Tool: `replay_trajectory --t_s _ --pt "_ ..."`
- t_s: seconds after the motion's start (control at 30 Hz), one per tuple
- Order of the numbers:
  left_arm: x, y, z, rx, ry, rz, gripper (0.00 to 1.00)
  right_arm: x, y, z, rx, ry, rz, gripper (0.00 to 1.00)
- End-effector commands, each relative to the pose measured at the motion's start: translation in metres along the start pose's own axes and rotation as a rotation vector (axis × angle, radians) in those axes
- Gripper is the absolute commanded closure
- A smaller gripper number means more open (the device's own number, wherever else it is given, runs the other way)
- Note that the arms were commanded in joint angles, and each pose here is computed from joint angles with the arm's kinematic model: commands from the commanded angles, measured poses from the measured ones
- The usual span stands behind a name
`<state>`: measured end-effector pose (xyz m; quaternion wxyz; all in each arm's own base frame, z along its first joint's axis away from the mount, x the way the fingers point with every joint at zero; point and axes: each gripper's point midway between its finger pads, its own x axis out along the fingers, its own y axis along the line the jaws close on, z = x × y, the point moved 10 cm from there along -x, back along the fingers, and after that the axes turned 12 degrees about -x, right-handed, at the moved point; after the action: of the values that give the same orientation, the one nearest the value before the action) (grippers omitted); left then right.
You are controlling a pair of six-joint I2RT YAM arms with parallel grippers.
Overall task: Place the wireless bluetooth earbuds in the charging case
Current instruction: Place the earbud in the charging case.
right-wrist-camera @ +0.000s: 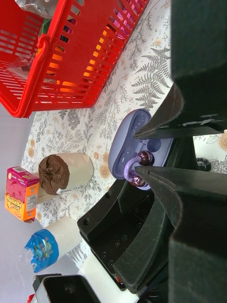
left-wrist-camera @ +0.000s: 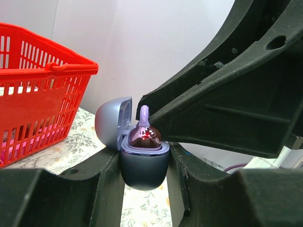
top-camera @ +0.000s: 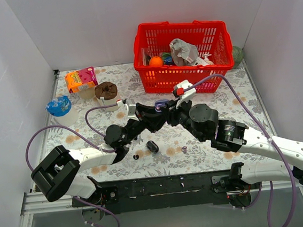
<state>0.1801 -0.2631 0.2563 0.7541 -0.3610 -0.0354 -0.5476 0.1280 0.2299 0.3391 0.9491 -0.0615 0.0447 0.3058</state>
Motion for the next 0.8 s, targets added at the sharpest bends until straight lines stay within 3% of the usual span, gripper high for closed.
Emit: replay_trajectory --t_s 0.0,0.6,0.77 --pt "0.007 -0.033 0.039 0.071 -0.242 -0.203 1.00 -0.010 -0.007 0.029 0.039 -0.081 -0.015 0.62" --pt "-0.004 -0.037 0.040 0.064 -0.237 -0.214 1.00 -0.039 -0.032 0.054 0.071 -0.150 -0.074 0.57" --pt "-0.029 -0.047 0.047 0.056 -0.184 -0.132 1.00 -0.045 -0.048 0.003 0.042 0.075 -0.222 0.58"
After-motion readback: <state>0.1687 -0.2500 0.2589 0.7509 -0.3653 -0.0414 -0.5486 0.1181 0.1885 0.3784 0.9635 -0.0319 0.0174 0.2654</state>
